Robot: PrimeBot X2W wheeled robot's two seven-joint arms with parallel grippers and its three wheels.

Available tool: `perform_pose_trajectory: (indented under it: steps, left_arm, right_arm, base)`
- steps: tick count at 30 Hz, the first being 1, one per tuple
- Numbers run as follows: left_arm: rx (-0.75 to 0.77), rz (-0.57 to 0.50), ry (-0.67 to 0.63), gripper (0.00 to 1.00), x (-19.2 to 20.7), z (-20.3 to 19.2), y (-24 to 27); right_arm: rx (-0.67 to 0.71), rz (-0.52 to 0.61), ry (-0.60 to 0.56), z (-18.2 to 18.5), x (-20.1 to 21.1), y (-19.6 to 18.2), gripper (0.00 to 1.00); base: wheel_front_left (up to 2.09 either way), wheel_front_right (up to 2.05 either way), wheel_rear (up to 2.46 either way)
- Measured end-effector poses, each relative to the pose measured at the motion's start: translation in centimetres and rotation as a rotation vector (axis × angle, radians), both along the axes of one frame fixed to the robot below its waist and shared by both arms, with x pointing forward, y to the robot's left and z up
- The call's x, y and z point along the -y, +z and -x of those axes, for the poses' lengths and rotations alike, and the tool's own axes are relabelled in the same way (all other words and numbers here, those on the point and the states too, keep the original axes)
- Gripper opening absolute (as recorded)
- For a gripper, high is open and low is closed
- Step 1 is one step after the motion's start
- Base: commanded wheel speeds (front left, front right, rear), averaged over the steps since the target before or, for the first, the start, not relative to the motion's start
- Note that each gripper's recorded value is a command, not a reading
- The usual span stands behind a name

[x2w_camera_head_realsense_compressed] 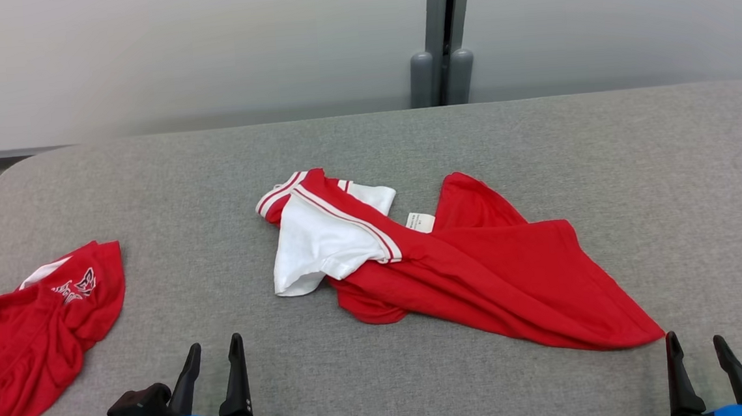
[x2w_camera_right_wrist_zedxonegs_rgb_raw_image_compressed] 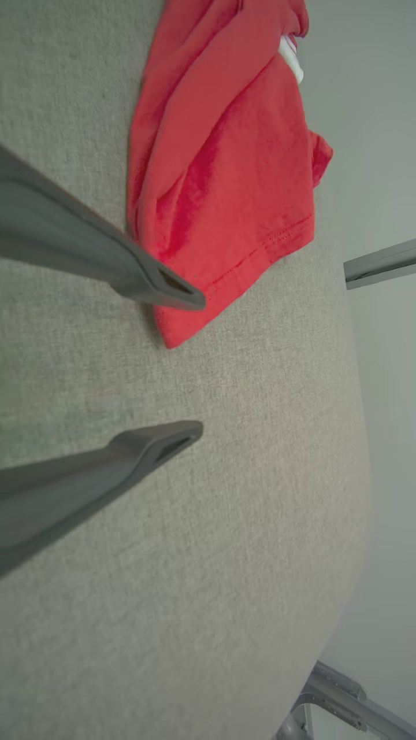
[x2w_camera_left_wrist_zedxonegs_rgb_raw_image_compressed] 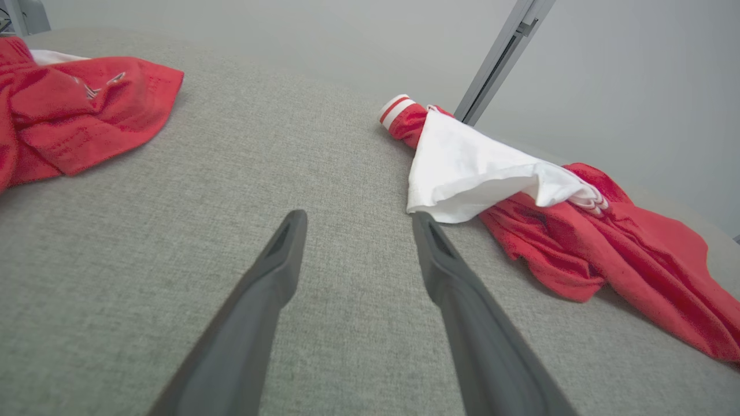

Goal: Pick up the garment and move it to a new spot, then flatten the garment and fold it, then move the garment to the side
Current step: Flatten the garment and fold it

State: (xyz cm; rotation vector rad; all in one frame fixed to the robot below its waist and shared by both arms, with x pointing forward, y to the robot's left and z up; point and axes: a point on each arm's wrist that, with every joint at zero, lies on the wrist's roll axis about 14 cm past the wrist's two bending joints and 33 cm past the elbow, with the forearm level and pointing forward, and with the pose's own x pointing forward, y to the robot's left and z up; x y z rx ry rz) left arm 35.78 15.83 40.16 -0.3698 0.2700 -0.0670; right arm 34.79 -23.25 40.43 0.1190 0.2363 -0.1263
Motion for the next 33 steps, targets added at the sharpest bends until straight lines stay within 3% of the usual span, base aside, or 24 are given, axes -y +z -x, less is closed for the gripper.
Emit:
perform_pose_trajectory:
  steps: [5,10,14,20,33]
  left_arm:
    - [0.015,-0.017,-0.005,1.0,0.2,-0.1,0.4]
    - [0.055,-0.072,0.01,1.0,-0.9,-0.3,1.5]
    - [0.092,-0.129,0.006,1.0,-1.5,-0.4,2.5]
    - [0.093,-0.19,-0.035,1.0,-0.9,0.9,2.3]
    - [0.063,-0.166,-0.045,1.0,0.2,2.0,1.4]
  right_arm:
    - [0.038,0.003,0.003,-0.6,-0.1,1.2,1.0]
    - [0.172,0.019,0.078,-3.4,-2.3,5.4,1.0]
    - [0.204,0.021,0.141,-4.2,-4.3,6.5,1.0]
    - [0.146,0.018,0.211,-3.1,-6.5,4.8,1.0]
    - [0.101,0.009,0.223,-1.6,-6.9,3.4,1.0]
  base:
    - [0.0,0.0,0.0]
    - [0.0,0.0,0.0]
    - [0.0,0.0,0.0]
    - [0.0,0.0,0.0]
    - [0.0,0.0,0.0]
